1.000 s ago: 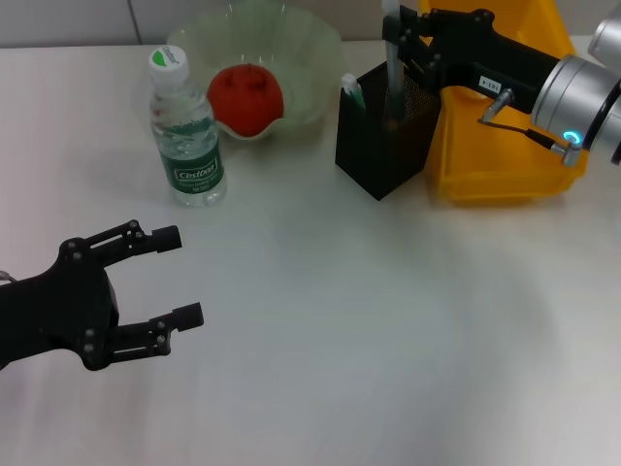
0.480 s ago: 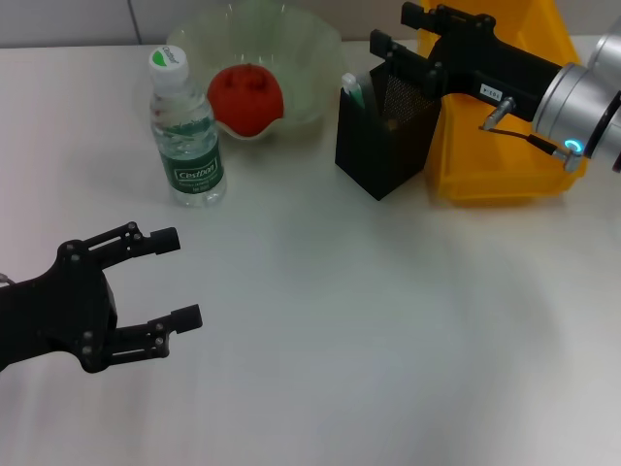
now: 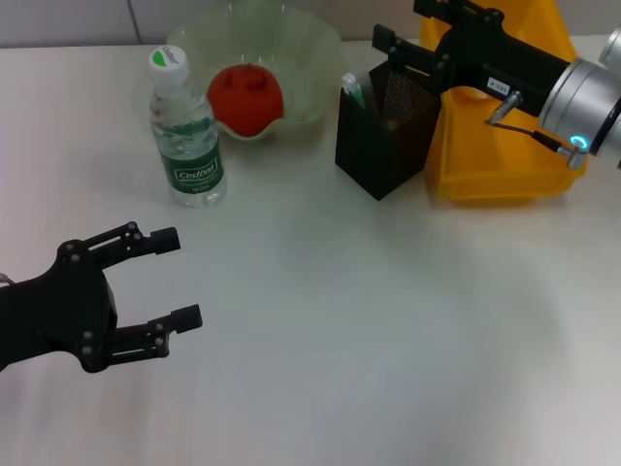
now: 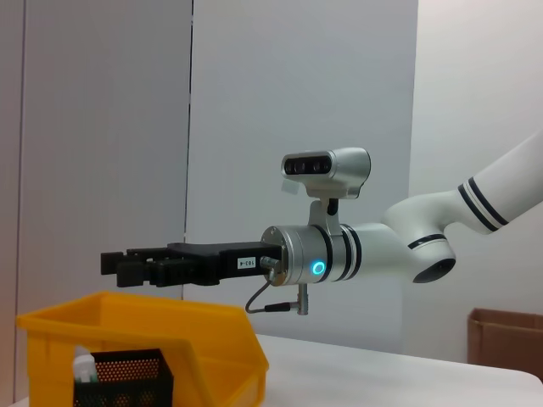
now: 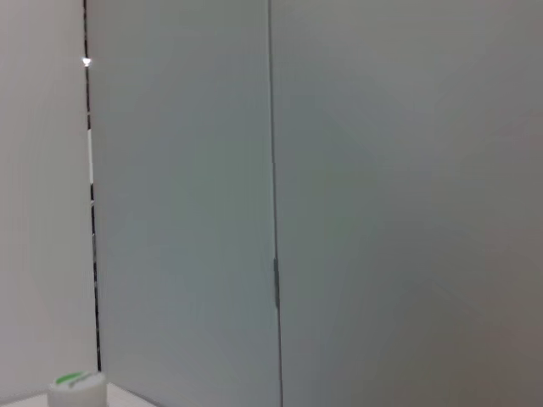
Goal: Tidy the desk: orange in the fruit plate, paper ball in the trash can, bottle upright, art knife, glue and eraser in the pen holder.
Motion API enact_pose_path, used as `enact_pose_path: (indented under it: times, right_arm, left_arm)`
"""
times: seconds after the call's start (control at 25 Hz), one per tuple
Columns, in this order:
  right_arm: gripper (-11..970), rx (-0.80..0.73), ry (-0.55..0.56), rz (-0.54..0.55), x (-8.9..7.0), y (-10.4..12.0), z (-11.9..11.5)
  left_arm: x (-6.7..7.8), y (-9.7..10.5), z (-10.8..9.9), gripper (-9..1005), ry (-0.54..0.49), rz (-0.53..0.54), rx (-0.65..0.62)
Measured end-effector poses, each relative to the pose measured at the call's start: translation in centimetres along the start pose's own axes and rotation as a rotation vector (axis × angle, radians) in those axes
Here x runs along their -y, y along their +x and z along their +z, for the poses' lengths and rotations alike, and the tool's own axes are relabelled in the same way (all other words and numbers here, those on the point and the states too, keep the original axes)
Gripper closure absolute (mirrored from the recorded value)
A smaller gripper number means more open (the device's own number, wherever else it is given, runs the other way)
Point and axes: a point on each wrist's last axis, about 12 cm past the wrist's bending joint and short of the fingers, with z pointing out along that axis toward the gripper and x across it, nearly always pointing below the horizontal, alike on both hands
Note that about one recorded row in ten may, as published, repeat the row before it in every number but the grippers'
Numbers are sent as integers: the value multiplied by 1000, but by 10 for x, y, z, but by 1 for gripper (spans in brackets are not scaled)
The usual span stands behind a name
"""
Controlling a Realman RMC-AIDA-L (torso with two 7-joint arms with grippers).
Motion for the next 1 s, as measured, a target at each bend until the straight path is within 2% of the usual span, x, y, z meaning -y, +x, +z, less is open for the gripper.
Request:
enact_pose_path:
  times: [0.16,0.2,0.24,0.36,0.52,0.68,0.8,1.0]
  right_arm:
    - [223,31,-36,40,-3,-4,-2]
    - [223,67,-102,69,-8,-10,-7]
    - [223,67,-102,69,-8,-10,-7]
    - [224,93,-220,98,-16,-16,-23]
    - [225,106,-394,90,-31,-21,-50]
    - [226,69,-548,78,-43,-19,-72]
    - [226,29,-639,79,-50,-15,-80]
    - [227,0,-694,79,-56,-13,-84]
  left_arm:
    - [-1,0,3,169,2,1,0]
    - [-1,0,4,169,5,2,-1]
    - [-2,0,6,169,10,2,-1]
    - [-3,-1,10,169,20,0,4]
    - [-3,-3,17,169,41,-1,14]
    - [-3,-4,22,169,64,-2,18]
    - [-4,-6,28,169,90,-4,17]
    - [-7,-9,33,169,112,-11,16]
